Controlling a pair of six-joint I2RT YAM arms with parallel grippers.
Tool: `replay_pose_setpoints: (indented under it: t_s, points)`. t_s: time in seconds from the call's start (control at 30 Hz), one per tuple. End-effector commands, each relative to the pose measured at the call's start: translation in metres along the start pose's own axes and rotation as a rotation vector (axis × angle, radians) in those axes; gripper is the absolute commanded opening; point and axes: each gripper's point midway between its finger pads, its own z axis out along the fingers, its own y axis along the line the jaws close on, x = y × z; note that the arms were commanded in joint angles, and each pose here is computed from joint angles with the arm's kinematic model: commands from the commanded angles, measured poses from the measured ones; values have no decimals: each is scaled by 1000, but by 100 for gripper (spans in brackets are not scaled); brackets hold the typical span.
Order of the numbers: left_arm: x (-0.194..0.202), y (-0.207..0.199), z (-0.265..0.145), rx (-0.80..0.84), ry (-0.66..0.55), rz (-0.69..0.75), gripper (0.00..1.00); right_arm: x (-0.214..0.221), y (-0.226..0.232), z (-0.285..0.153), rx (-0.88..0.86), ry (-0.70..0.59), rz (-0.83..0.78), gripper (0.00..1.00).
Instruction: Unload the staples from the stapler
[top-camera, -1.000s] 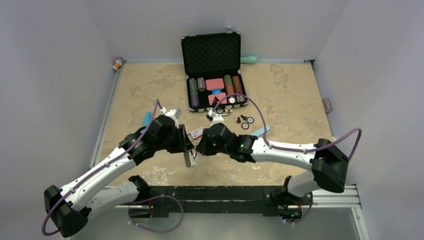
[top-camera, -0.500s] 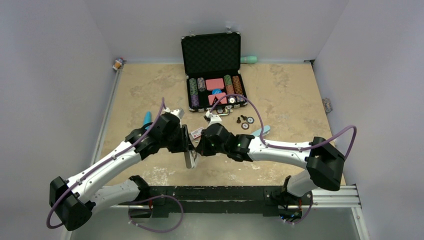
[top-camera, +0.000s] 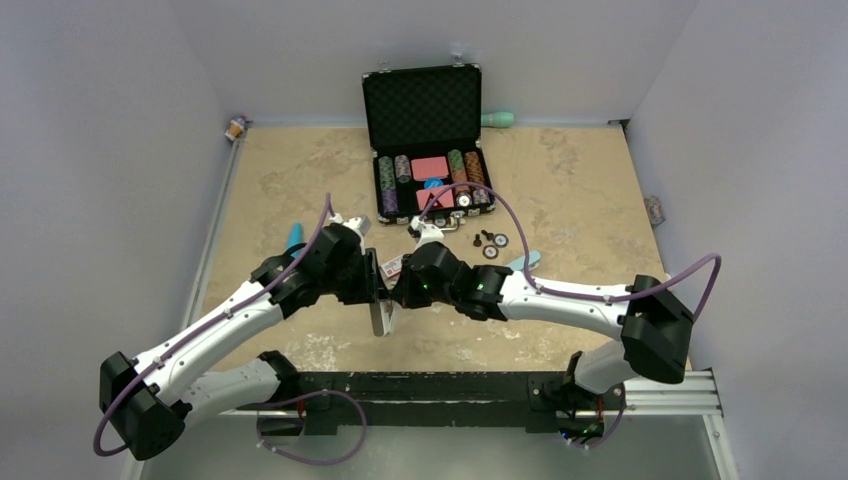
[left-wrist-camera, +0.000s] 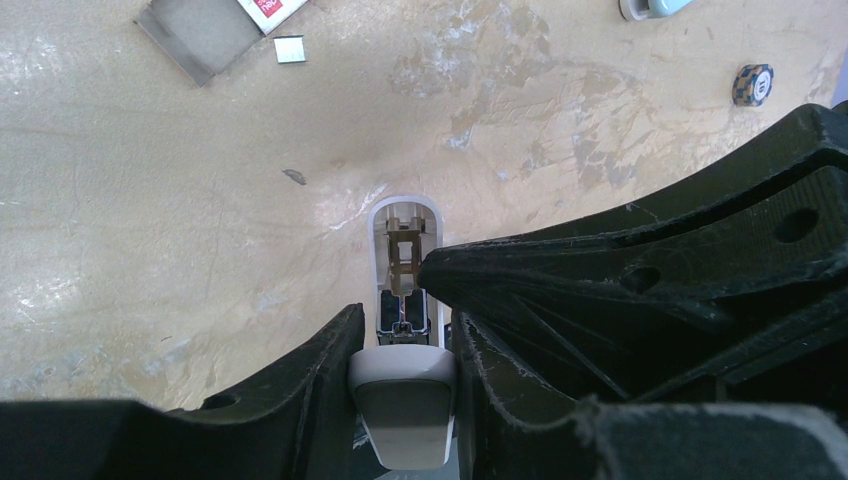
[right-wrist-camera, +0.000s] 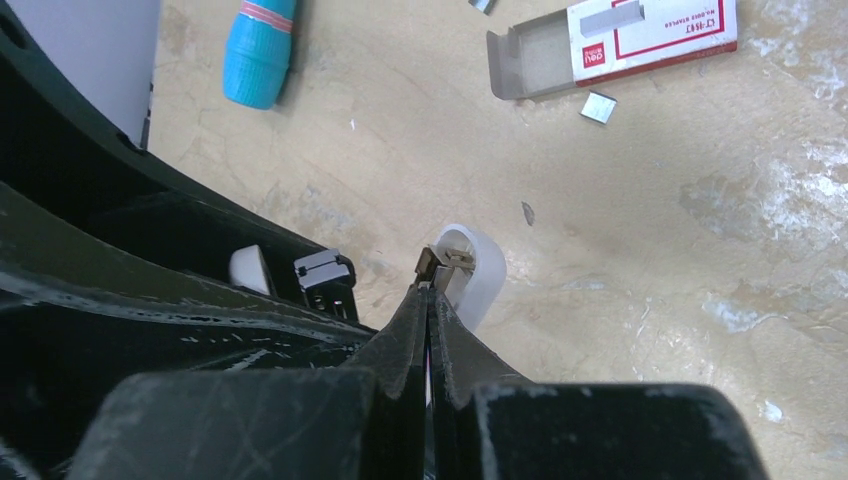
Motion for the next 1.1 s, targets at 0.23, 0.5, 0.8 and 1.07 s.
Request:
replay_pose_setpoints:
  t_s: [0.23, 0.5, 0.8, 1.07]
  points:
    - [-16, -21, -14, 80, -52, 30, 0, 2, -4, 12, 1, -7, 0, 0]
    - [-29, -19, -31, 54, -104, 59, 0, 11, -33, -25, 46, -25, 53, 0]
    - [-35, -24, -40, 85, -135, 56, 0, -21, -23, -126, -154, -202, 153, 61]
    - [-30, -72, -59, 410, -173, 105, 0, -26, 12, -165, -464, -281, 102, 66]
